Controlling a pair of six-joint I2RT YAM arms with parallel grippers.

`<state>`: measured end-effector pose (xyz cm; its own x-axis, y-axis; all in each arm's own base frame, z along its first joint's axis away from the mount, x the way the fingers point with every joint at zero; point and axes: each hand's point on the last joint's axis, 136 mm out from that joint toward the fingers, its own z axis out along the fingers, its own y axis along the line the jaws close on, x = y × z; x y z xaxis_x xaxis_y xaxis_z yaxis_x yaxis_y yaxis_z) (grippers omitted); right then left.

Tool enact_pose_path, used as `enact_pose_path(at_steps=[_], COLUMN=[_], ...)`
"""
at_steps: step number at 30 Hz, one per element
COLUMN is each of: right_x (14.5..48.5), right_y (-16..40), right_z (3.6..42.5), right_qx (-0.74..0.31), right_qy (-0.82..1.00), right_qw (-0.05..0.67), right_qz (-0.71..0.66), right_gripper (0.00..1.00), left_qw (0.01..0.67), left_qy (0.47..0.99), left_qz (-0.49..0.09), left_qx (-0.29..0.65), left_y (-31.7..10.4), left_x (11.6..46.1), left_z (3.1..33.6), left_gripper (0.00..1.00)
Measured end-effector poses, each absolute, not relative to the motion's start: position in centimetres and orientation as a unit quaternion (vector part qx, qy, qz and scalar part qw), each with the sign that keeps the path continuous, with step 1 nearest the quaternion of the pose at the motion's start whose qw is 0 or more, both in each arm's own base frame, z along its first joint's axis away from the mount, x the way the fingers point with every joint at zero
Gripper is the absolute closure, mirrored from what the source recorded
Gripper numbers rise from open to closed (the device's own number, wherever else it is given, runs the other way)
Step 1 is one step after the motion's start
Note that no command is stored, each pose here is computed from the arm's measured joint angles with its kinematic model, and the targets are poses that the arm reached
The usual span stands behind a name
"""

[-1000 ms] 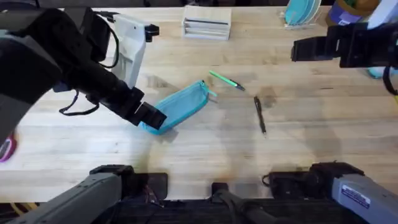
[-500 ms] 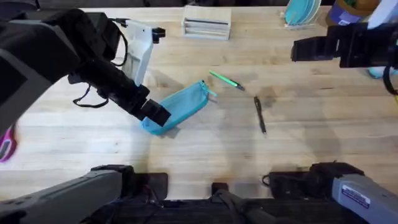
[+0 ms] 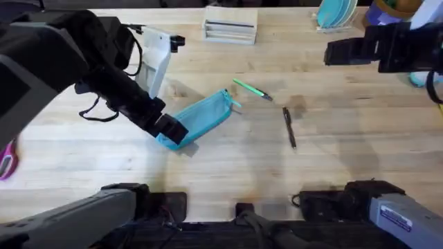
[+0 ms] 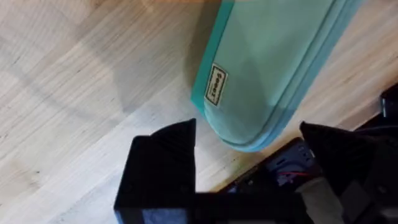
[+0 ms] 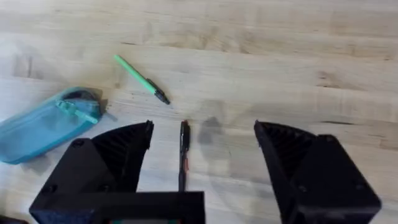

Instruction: Unzip the bag, pick up the pens from the table one at a time and place them inside, then zip the bag closed.

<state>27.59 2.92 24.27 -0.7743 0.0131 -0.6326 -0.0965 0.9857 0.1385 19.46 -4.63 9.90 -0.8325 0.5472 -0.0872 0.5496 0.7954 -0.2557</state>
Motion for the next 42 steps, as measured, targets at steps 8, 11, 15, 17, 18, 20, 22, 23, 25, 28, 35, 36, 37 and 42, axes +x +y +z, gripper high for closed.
enact_pose_path(at_steps=[8,11,15,17,18,20,22,23,25,28,35,36,37,42], right_x=[27.6,27.6,27.6,27.6,27.6,27.6,27.6,27.6,27.6,27.6,27.7,27.7,27.8,28.5], right_y=[2.9,2.9,2.9,2.9,2.9,2.9,2.9,2.9,2.9,2.9,2.9,2.9,3.0,5.8], right_z=[24.3,24.3,24.3,24.3,24.3,24.3,24.3,24.3,24.3,24.3,24.3,24.4,24.5,25.5], right_qx=[-0.022,-0.022,-0.022,-0.022,-0.022,-0.022,-0.022,-0.022,-0.022,-0.022,-0.022,-0.023,-0.023,-0.097], right_qy=[0.938,0.938,0.938,0.938,0.938,0.938,0.938,0.938,0.938,0.938,0.938,0.937,0.936,0.917], right_qw=[0.335,0.335,0.335,0.335,0.335,0.336,0.336,0.336,0.336,0.336,0.337,0.338,0.340,0.363], right_qz=[0.082,0.082,0.082,0.082,0.082,0.082,0.082,0.082,0.082,0.082,0.082,0.082,0.083,0.130], right_gripper=[0.004,0.005,0.005,0.005,0.005,0.005,0.005,0.005,0.004,0.003,0.004,0.004,0.004,0.004], left_qw=[0.017,0.012,0.002,0.003,0.003,0.004,0.007,0.008,0.011,0.016,0.020,0.021,0.021,0.022], left_qy=[0.947,0.947,0.947,0.947,0.947,0.947,0.947,0.947,0.947,0.947,0.947,0.947,0.947,0.947], left_qz=[-0.130,-0.130,-0.133,-0.133,-0.133,-0.133,-0.132,-0.131,-0.128,-0.121,-0.119,-0.118,-0.118,-0.118], left_qx=[0.292,0.292,0.291,0.291,0.291,0.291,0.292,0.292,0.293,0.297,0.298,0.298,0.298,0.298], left_y=[-4.5,-4.5,-4.5,-4.5,-4.5,-4.5,-4.5,-4.5,-4.4,-4.2,-4.2,-4.2,-4.2,-4.2], left_x=[20.1,19.8,19.2,19.3,19.3,19.3,19.4,19.5,19.7,20.0,20.2,20.3,20.3,20.3], left_z=[9.6,9.0,8.6,8.6,8.6,8.6,8.6,8.6,8.6,8.5,8.5,8.5,8.5,8.5], left_gripper=[0.036,0.035,0.096,0.132,0.154,0.209,0.325,0.406,0.619,0.938,0.957,0.959,0.960,0.959])
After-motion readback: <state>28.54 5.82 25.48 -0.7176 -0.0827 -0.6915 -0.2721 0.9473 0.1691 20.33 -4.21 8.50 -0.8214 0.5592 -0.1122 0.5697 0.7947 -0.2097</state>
